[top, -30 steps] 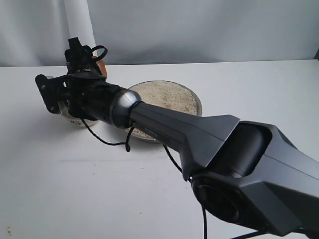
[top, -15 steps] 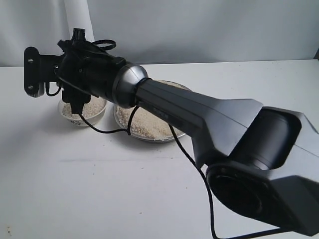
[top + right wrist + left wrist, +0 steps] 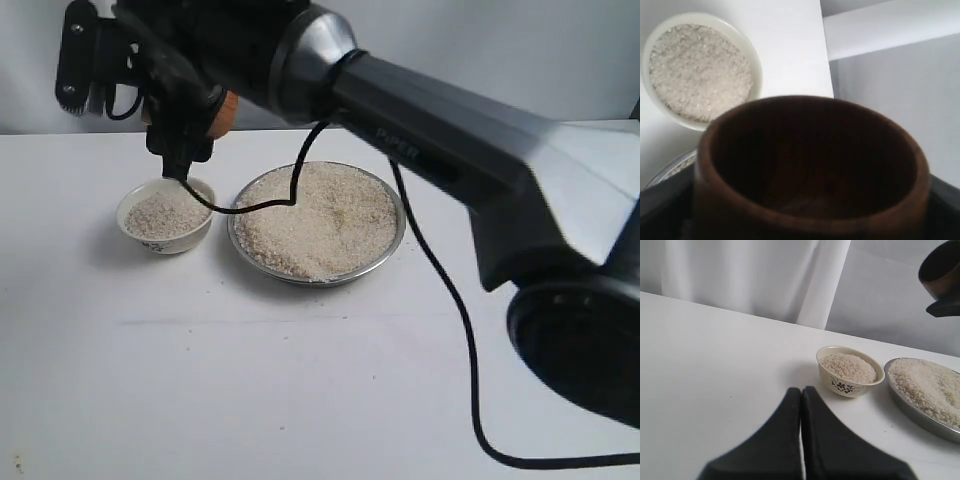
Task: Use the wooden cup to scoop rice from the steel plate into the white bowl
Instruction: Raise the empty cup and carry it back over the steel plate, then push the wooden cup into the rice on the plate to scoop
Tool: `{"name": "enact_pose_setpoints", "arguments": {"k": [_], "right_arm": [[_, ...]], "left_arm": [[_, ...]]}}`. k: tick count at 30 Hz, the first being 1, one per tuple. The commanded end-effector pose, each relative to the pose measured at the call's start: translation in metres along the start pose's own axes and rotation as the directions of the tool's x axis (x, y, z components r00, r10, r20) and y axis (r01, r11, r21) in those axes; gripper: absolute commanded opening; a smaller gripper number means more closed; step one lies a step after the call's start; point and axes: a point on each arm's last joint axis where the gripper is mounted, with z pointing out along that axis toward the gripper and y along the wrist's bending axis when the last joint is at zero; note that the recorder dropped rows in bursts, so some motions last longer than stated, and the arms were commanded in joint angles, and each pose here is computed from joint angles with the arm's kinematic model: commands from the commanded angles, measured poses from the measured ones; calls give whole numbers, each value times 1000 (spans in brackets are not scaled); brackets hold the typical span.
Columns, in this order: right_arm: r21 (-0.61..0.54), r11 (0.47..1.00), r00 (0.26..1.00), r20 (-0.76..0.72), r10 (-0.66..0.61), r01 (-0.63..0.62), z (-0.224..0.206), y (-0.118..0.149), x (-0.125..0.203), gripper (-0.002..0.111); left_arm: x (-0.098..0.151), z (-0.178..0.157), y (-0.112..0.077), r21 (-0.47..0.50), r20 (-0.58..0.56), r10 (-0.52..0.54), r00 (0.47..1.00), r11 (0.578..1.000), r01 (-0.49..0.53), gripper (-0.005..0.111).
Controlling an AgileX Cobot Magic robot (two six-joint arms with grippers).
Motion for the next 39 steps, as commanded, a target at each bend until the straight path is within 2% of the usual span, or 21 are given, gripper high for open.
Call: {"name": "enact_pose_setpoints", "arguments": {"k": [1,4,10,13,16,20,26,31,36,38,39], "right_arm": [[-70,995,997,-40,64,-67,-4,-6,29,0],[-54,992,993,-2,117,-117,-6,-8,51,0],[35,994,985,137,101,-106,-16,7,99,0],[105,976,965,203,168,-192,-23,7,125,0],[96,967,935,296,197,-234,-24,14,144,0],[-24,961,867,427,258,-274,-23,21,150,0],[23,970,921,321,222,-242,-11,25,161,0],[20,972,919,331,214,-234,-12,24,160,0],[-38,960,885,379,271,-278,-13,27,156,0],[-76,980,903,380,200,-185,-12,32,162,0],[-118,970,896,374,240,-211,-12,33,164,0]], "left_arm": [[-1,0,-1,9,6,-6,1000,1000,6,0],[-1,0,-1,9,6,-6,1000,1000,6,0],[-1,0,-1,9,6,-6,1000,1000,6,0],[-1,0,-1,9,6,-6,1000,1000,6,0],[-1,0,-1,9,6,-6,1000,1000,6,0],[-1,0,-1,9,6,-6,1000,1000,6,0],[-1,0,-1,9,6,-6,1000,1000,6,0],[-1,0,-1,9,6,-6,1000,1000,6,0],[-1,0,-1,9,6,-6,1000,1000,6,0],[-1,0,-1,9,6,-6,1000,1000,6,0],[-1,0,-1,9,6,-6,1000,1000,6,0]]}}
